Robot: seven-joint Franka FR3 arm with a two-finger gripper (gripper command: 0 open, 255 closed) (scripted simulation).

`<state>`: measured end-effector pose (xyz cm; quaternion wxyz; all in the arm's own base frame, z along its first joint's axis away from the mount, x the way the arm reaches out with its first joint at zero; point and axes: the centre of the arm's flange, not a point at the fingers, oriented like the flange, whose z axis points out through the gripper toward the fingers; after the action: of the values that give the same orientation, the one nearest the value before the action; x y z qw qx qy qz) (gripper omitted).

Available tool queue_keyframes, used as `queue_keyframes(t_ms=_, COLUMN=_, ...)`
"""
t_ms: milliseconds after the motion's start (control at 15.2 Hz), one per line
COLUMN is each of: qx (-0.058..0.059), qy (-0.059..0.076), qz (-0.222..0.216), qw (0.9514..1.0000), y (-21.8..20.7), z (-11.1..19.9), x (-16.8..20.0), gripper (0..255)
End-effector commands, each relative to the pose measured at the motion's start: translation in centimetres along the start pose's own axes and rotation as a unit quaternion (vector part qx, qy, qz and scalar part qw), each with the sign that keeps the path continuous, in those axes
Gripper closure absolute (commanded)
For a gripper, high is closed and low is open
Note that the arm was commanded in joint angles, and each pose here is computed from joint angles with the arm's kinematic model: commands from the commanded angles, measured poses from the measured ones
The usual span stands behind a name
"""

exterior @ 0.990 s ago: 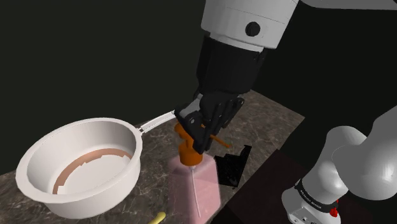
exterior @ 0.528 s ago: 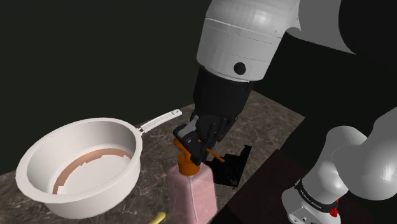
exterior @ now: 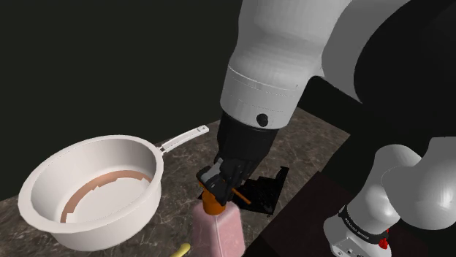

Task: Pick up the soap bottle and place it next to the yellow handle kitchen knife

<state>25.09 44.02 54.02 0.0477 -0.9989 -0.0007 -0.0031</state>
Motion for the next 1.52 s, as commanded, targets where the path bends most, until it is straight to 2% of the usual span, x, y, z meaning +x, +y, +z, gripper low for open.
queue_keyframes(t_ms=0, qx=0.000, qy=0.000, qz=0.000, qw=1.0000, y=0.1, z=1.2, x=0.0, gripper=255)
queue_keyframes(t_ms=1452, qx=0.000, qy=0.000, qz=0.000, qw=1.0000, y=1.2, z=12.7, x=-0.1, gripper=255)
